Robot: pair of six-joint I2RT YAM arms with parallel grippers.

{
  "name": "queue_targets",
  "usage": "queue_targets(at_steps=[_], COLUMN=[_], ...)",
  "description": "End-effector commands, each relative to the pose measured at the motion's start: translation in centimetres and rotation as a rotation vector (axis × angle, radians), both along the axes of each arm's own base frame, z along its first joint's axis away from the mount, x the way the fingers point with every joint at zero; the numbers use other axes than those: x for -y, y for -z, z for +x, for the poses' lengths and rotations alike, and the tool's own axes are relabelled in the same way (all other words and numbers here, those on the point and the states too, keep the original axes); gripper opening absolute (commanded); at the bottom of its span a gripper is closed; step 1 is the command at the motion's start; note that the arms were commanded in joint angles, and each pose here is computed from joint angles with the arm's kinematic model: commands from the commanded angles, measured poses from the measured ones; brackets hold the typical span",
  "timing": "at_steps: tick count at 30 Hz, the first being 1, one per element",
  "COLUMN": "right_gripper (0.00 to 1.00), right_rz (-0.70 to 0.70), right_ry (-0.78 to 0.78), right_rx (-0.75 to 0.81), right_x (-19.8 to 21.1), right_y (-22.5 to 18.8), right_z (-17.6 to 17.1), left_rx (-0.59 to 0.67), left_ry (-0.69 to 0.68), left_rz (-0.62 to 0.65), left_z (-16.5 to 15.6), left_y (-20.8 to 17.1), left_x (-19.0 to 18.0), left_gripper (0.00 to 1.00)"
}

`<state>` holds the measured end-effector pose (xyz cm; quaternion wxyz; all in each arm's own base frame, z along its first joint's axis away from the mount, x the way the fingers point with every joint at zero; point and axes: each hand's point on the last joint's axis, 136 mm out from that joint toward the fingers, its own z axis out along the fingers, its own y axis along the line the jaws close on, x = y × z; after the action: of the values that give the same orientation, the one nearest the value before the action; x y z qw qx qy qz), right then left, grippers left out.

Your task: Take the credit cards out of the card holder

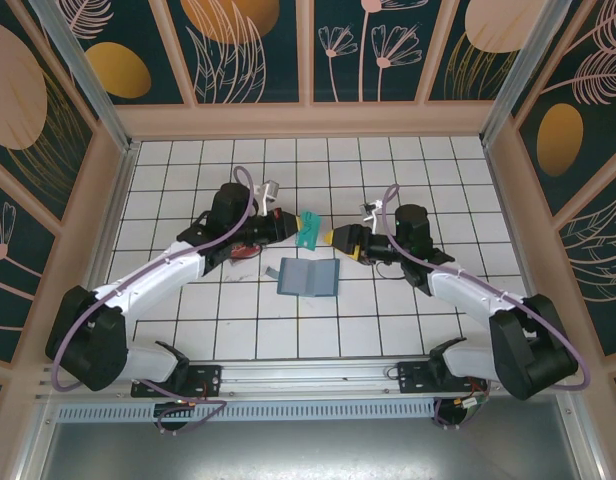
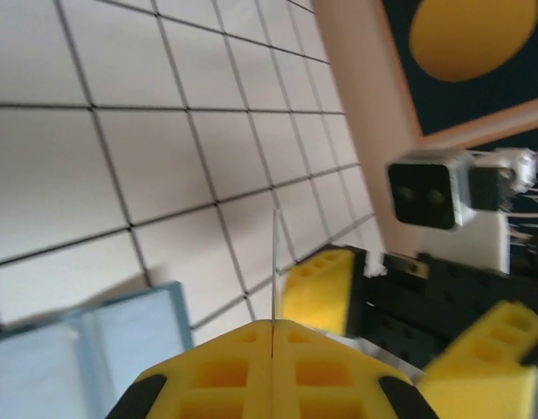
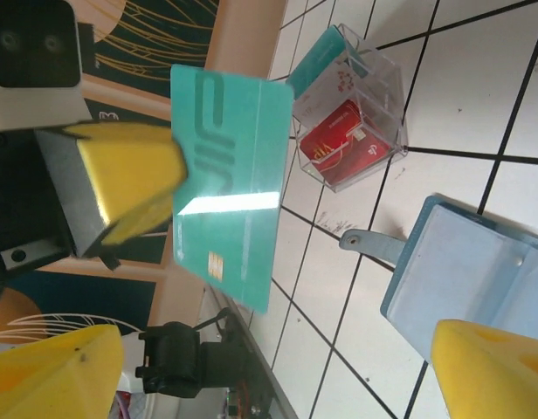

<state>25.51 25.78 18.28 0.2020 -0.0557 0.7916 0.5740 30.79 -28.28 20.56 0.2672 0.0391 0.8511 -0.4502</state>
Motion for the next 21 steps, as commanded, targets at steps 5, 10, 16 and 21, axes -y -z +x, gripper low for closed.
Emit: queue_targets(at_steps=[5,10,16,21], right_gripper=[0.99,0.99,0.99,0.99], right_rz=[-0.049,-0.060,-0.059,-0.057], right_ry=[0.031,0.034,0.045,0.044], right_rx=[0.100,0.119,0.141,0.157], right_x=[0.8,0.9,1.2,1.4], right_y=[-1.2,-1.2,-1.2,-1.2], right_z=[0.2,0.2,0.0,-0.4], left_rx=[0.321,0.495,0.584,0.609], left_ry=[-0.054,-0.006,0.138,0.240], left_rz=[0.522,0.787,1.078,1.218], left_z=[2.4,3.5,4.5,5.6], left_y=[1.6,0.4,2.2,3.9], left_x=[-6.3,-8.8,-10.9,-12.8], left_gripper=[0.00,0.00,0.00,0.00])
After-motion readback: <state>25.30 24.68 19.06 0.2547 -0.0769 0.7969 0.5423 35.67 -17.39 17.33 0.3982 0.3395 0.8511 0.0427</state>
